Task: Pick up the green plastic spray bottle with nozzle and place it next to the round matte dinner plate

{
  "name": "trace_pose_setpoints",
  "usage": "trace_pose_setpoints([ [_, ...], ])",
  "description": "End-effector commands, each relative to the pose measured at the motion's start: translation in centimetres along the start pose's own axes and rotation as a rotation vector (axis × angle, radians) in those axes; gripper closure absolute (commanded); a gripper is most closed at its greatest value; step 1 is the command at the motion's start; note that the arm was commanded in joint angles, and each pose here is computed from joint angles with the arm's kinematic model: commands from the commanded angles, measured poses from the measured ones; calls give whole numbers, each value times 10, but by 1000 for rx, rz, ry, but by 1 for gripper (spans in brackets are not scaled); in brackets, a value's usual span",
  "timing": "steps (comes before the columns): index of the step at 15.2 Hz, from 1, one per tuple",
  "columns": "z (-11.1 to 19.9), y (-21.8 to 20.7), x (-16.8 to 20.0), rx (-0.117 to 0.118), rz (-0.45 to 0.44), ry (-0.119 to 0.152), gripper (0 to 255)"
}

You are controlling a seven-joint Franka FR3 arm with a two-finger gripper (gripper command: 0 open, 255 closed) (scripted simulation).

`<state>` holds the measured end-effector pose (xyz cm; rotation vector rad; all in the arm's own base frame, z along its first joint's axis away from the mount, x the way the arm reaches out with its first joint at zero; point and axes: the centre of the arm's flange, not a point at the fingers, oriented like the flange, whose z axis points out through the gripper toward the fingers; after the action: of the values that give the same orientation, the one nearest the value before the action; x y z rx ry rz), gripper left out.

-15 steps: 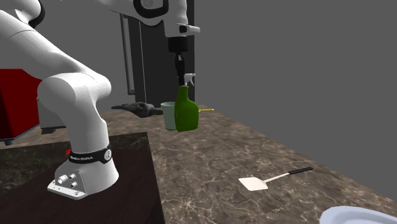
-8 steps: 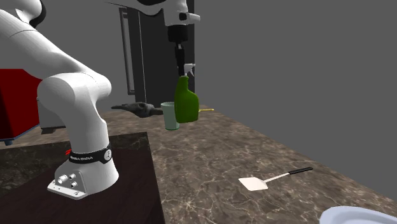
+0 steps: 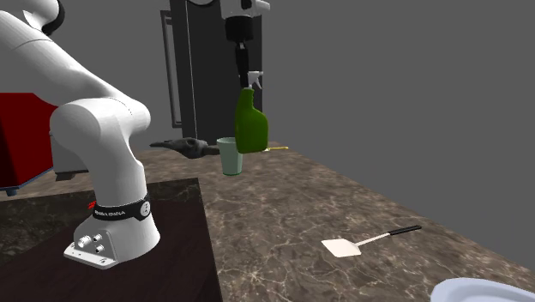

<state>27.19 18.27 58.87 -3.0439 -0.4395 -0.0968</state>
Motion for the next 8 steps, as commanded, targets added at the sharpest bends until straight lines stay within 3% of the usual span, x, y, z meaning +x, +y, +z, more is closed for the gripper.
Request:
trace_pose_setpoints([
  [1, -11, 0, 0, 0, 0, 0, 255],
  [8, -48, -2, 3, 0, 0, 0, 255],
])
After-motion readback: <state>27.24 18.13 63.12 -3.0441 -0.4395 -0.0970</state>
